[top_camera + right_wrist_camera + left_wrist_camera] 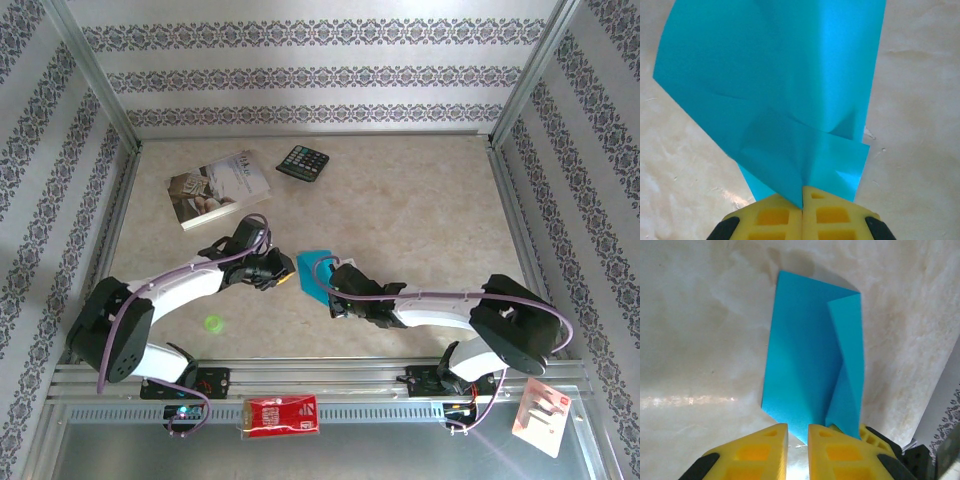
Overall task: Fold a paper plane with a square sheet of paper (pick it up from the middle)
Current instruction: Fourth fold the wing at the center of the table.
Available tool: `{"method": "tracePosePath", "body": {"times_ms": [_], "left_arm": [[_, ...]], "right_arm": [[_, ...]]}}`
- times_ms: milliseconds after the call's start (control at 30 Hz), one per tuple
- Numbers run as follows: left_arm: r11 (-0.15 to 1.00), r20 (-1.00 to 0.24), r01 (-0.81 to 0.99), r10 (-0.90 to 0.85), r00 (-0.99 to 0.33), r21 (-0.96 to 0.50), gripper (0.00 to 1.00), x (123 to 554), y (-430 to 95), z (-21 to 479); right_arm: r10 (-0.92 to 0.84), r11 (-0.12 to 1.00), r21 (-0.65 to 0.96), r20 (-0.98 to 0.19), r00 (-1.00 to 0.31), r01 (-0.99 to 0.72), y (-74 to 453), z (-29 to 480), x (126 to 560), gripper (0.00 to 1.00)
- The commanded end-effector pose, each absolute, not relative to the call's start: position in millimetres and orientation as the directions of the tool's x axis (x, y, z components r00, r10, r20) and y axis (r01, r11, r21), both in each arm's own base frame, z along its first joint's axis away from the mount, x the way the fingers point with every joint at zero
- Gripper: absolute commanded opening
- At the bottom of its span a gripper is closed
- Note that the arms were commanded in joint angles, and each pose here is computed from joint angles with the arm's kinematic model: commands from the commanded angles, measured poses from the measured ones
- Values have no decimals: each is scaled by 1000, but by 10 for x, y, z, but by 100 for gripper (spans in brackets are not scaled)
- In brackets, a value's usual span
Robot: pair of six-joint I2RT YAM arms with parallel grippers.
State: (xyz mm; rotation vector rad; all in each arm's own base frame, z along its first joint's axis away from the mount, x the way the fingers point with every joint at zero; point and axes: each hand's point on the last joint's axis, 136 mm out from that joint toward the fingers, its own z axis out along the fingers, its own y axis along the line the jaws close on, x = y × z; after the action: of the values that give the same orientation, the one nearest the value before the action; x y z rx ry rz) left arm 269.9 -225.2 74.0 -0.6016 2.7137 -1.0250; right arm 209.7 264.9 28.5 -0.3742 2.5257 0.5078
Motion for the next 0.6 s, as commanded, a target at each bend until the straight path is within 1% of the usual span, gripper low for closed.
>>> {"method": "tracePosePath", "body": {"times_ms": [0, 200, 367, 433, 500, 567], "left_arm": [[655, -19, -298, -431, -902, -695, 17, 2731, -2306, 715], [636, 15, -300, -413, -911, -711, 33, 2795, -2427, 636], [616, -21, -292, -449, -893, -732, 43, 2912, -2345, 736], [615, -45, -285, -464, -885, -736, 50, 2955, -2298, 783], [611, -55, -276, -467, -883, -742, 54, 3014, -2303, 816], [603, -51, -268, -458, -887, -751, 56, 3078, -2358, 819]], "right_arm": [[-129, 875, 326, -557, -820, -359, 2668, 361, 2089, 0], [-175, 888, 266, -561, -810, -376, 2587, 325, 2090, 0], [-198, 892, 240, -554, -808, -383, 2544, 299, 2078, 0], [-204, 893, 233, -555, -807, -386, 2536, 299, 2078, 0], [-207, 892, 231, -555, -806, -388, 2535, 296, 2079, 0], [-210, 892, 228, -556, -804, -391, 2540, 296, 2085, 0]]}}
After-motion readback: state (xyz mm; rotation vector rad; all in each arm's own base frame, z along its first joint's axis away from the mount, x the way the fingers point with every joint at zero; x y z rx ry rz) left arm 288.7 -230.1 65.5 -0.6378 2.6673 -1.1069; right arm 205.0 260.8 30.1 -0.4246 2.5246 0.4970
